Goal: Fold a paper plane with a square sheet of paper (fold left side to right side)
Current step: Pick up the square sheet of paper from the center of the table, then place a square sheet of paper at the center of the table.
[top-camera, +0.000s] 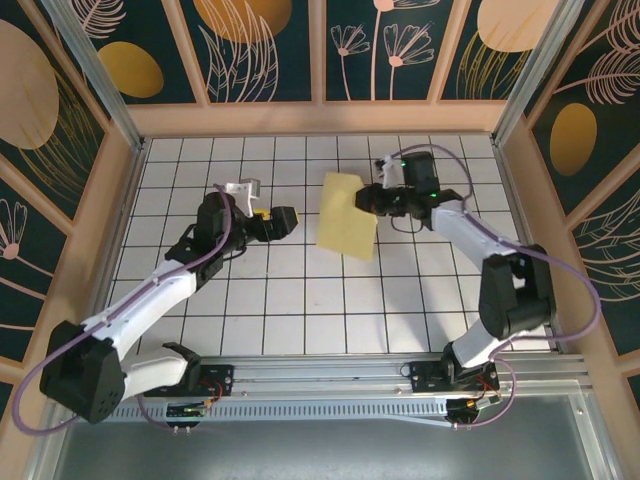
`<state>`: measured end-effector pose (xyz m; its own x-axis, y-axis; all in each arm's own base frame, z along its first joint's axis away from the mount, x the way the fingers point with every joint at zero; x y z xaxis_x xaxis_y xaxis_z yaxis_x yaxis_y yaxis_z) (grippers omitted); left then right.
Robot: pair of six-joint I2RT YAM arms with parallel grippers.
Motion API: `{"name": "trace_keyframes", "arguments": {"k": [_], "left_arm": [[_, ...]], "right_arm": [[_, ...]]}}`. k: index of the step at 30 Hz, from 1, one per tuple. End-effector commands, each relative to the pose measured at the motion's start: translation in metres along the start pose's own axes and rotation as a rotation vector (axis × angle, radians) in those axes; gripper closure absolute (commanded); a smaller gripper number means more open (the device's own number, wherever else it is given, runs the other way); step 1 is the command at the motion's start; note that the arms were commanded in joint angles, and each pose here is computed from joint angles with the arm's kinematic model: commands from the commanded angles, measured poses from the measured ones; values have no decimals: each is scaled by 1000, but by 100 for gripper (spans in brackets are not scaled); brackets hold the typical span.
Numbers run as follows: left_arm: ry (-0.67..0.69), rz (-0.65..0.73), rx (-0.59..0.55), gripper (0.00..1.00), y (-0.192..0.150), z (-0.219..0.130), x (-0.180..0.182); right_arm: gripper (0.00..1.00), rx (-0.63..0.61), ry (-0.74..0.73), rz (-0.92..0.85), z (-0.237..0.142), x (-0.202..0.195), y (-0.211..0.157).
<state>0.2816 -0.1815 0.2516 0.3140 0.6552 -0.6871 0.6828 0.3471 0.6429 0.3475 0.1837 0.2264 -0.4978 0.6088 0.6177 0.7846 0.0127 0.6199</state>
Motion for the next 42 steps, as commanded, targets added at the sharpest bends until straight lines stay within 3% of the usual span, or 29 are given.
{"name": "trace_keyframes", "arguments": {"k": [1,11,18,24,33,42], "left_arm": [[-232,161,-60,1,16,-13,-39],[-510,270,54,2,32,1,-85],[-629,300,96,3,32,-1,-100],[-619,320,143,4,24,0,-98],[-538,390,75,3,37,-7,-102],[-573,416,73,2,42,-11,-111]], "right_arm": [[88,-15,180,-97,-31,35,8],[88,-108,461,-273,-94,112,24],[89,-155,594,-313,-112,134,25],[89,-148,624,-323,-113,137,28],[90,-142,629,-342,-119,142,25],[91,-137,671,-395,-135,158,19]]}}
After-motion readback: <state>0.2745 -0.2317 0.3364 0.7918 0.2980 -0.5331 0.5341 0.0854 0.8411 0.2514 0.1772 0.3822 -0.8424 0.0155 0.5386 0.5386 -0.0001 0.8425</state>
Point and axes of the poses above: each hand's point on the last joint's axis, 136 mm out from that joint toward the fingers, its own z axis out along the fingers, its own x axis along the line the jaws close on, y = z × x, the point moved 6 cm from there along -z, back along the fingers, and after that the axes turned 8 degrees about -z, right-handed, at the moved point
